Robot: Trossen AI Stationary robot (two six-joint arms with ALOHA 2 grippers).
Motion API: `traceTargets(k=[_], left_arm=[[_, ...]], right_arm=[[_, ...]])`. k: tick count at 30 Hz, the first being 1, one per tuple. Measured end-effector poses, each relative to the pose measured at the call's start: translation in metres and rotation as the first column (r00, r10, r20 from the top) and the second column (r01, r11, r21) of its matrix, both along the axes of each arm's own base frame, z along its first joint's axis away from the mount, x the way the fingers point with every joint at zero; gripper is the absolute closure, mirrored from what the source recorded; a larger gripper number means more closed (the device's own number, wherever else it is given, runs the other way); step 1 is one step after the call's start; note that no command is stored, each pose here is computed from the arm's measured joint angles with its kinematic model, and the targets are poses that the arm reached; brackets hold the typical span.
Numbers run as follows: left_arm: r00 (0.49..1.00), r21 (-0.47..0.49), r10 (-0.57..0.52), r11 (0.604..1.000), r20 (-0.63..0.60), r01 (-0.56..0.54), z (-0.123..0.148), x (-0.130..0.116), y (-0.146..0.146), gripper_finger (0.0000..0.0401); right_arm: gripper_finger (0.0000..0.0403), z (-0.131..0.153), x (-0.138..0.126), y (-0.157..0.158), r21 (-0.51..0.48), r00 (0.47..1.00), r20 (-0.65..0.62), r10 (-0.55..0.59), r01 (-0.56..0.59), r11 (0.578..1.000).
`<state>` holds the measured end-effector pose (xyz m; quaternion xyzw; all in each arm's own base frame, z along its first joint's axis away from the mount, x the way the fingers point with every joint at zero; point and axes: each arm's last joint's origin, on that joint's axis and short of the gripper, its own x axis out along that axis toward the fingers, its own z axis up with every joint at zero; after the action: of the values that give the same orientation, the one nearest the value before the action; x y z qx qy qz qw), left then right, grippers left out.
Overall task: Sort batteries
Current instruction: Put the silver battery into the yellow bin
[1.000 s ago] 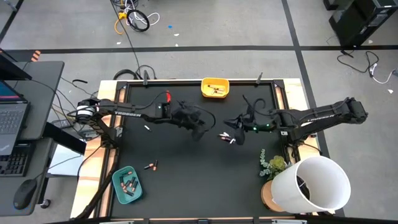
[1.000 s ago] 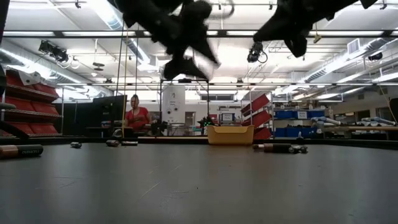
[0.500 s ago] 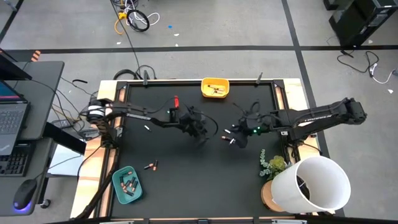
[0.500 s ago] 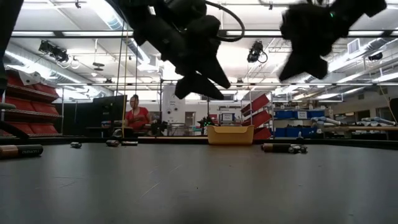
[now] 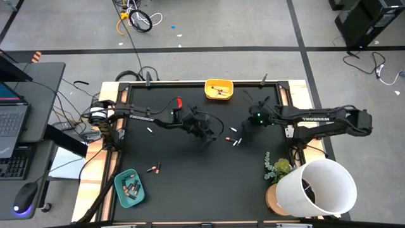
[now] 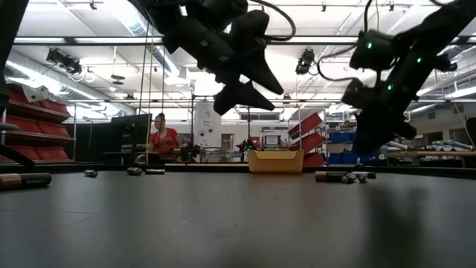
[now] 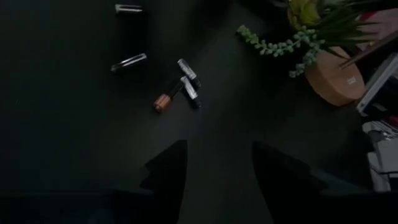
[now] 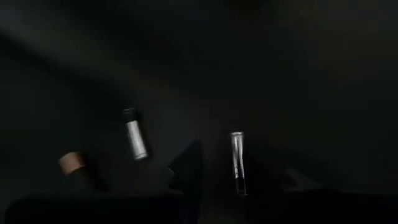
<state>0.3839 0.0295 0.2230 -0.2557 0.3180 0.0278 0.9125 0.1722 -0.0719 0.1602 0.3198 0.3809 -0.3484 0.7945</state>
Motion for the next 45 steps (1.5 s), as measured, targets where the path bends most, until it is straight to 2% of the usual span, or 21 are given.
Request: traceTargets(k=[5, 9, 16, 19, 23, 27, 34, 39, 42, 45], left_arm=[[0.999, -0.03, -0.037, 0.999, 0.002, 0.037, 0.001, -0.001, 0.003, 0.0206], [0.999, -0.041, -0.047, 0.998, 0.003, 0.047, 0.001, -0.001, 0.007, 0.0206], [0.998, -0.058, -0.06, 0.996, 0.001, 0.06, 0.008, -0.007, 0.013, 0.0206], [0.998, -0.04, -0.053, 0.998, 0.018, 0.053, 0.015, -0.011, 0.016, 0.0206], [0.999, -0.037, -0.035, 0.999, 0.009, 0.035, 0.018, -0.015, 0.021, 0.0206], [1.0, -0.035, -0.022, 0.999, 0.019, 0.023, 0.02, -0.016, 0.025, 0.0206], [1.0, -0.041, -0.025, 0.999, 0.009, 0.025, 0.019, -0.016, 0.025, 0.0206], [1.0, -0.041, -0.024, 0.999, 0.007, 0.025, 0.019, -0.016, 0.025, 0.0206], [1.0, -0.041, -0.024, 0.999, 0.007, 0.025, 0.019, -0.016, 0.025, 0.0206], [1.0, -0.042, -0.024, 0.999, 0.006, 0.025, 0.019, -0.016, 0.025, 0.0206]], right_arm=[[0.0282, -0.014, -0.005, -0.018, -0.005, 0.999, -0.05, 0.0, -0.001, 1.0], [0.0281, -0.032, -0.006, -0.028, 0.015, 0.987, -0.161, 0.022, -0.02, 1.0], [0.0287, -0.043, 0.002, -0.04, 0.028, 0.991, -0.133, 0.001, 0.003, 1.0], [0.0313, -0.044, 0.002, -0.04, 0.032, 0.991, -0.136, -0.012, 0.017, 0.999], [0.0387, -0.046, 0.001, -0.04, 0.024, 0.984, -0.176, -0.005, 0.009, 1.0], [0.0399, -0.046, 0.001, -0.039, -0.003, 0.98, -0.199, 0.015, -0.016, 1.0], [0.0402, -0.028, 0.006, -0.038, -0.024, 0.989, -0.142, 0.052, -0.056, 0.998], [0.0402, 0.003, 0.019, -0.037, -0.077, 0.995, 0.008, 0.098, -0.097, 0.992], [0.0402, 0.016, 0.023, -0.036, -0.061, 0.987, 0.074, 0.143, -0.138, 0.989], [0.0401, 0.022, 0.015, -0.033, 0.023, 0.994, 0.014, 0.108, -0.108, 0.994]])
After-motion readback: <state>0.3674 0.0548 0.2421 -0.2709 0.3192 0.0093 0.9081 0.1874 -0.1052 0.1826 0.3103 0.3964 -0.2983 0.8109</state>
